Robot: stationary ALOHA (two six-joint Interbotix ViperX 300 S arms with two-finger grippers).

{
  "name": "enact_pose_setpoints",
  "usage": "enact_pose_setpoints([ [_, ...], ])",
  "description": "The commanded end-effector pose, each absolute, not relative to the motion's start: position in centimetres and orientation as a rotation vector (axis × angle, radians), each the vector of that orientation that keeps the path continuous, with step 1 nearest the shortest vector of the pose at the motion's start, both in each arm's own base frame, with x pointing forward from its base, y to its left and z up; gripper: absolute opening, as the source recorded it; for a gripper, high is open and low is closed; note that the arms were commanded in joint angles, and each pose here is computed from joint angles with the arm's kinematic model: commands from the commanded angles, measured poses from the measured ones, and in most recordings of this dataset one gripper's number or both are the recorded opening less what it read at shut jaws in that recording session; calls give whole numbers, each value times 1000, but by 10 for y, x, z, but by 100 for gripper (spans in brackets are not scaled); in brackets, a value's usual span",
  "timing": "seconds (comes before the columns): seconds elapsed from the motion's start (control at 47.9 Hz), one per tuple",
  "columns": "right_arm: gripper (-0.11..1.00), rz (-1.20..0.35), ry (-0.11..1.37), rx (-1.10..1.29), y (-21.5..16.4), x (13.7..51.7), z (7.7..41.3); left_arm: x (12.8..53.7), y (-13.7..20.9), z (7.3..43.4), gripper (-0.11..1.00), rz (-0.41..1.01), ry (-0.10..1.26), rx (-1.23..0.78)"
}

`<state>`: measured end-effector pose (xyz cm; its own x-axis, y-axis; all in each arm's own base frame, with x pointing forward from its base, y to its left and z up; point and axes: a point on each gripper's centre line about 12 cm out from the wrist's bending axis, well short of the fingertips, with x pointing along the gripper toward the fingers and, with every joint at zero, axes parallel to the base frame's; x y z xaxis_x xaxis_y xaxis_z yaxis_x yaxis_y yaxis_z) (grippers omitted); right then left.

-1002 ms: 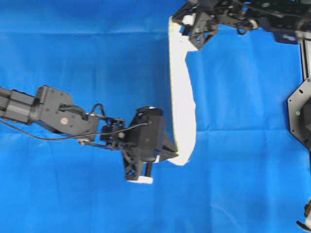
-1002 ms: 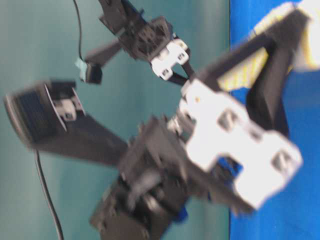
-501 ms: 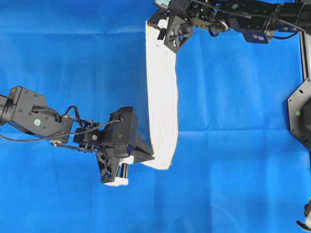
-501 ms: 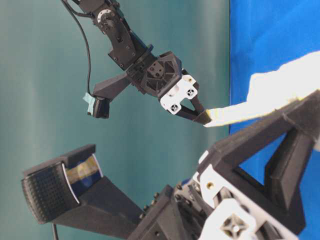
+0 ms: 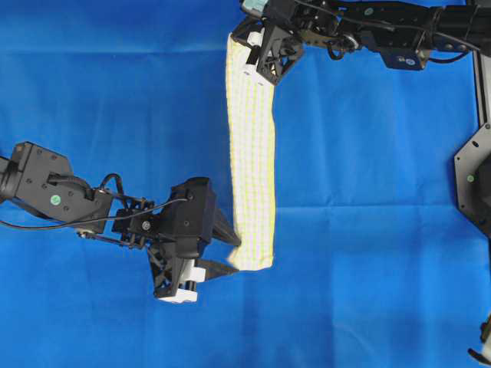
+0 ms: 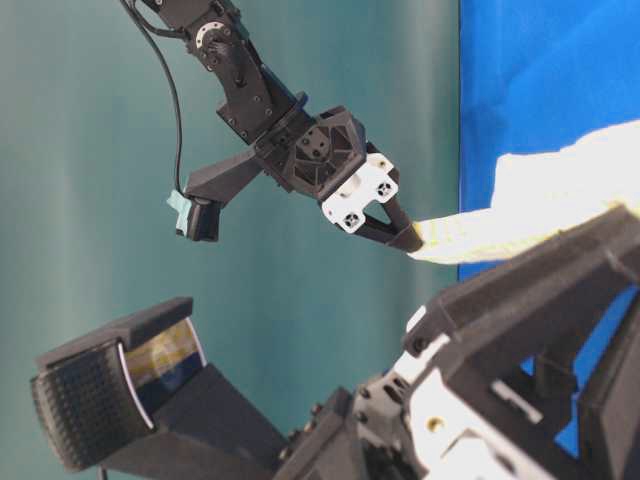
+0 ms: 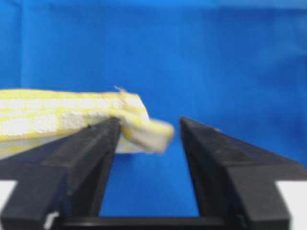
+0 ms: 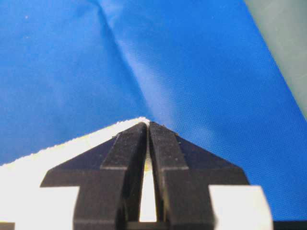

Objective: Fold the yellow towel.
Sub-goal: 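Lay the strip down, release, and move both grippers to its top end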

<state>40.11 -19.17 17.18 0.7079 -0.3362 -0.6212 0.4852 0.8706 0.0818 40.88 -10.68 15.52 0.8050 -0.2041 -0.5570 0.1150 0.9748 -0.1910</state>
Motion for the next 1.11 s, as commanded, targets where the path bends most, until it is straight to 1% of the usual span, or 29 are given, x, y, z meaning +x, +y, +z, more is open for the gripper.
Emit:
enact_pose_setpoints([
  [0.0,13,-460,586,235,-193,406,189,404,-108,174,49,-180,610,-150],
  [0.021,17,-458,587,233,-193,406,190,402,-108,175,50,-179,624,-150],
  [0.063,31,-458,582,232,-192,406,191,399,-107,177,53,-178,651,-145],
  [0.146,58,-458,573,230,-191,403,197,391,-106,187,52,-178,686,-138],
  [0.188,69,-457,564,226,-190,400,201,388,-105,192,52,-181,690,-133],
  [0.209,73,-457,561,226,-189,399,203,387,-104,195,52,-181,690,-130],
  [0.23,74,-457,558,225,-188,397,205,385,-104,197,52,-182,688,-128],
  [0.417,64,-454,530,218,-175,373,218,377,-87,216,52,-154,649,-139],
  [0.668,64,-415,454,192,-142,337,228,374,-43,221,53,-58,585,-154],
  [0.772,64,-388,438,182,-127,326,226,372,-22,223,56,-15,555,-137],
  [0.918,64,-352,431,176,-109,315,225,364,6,224,56,44,516,-113],
  [1.085,64,-340,431,179,-102,309,224,358,22,220,56,86,486,-112],
])
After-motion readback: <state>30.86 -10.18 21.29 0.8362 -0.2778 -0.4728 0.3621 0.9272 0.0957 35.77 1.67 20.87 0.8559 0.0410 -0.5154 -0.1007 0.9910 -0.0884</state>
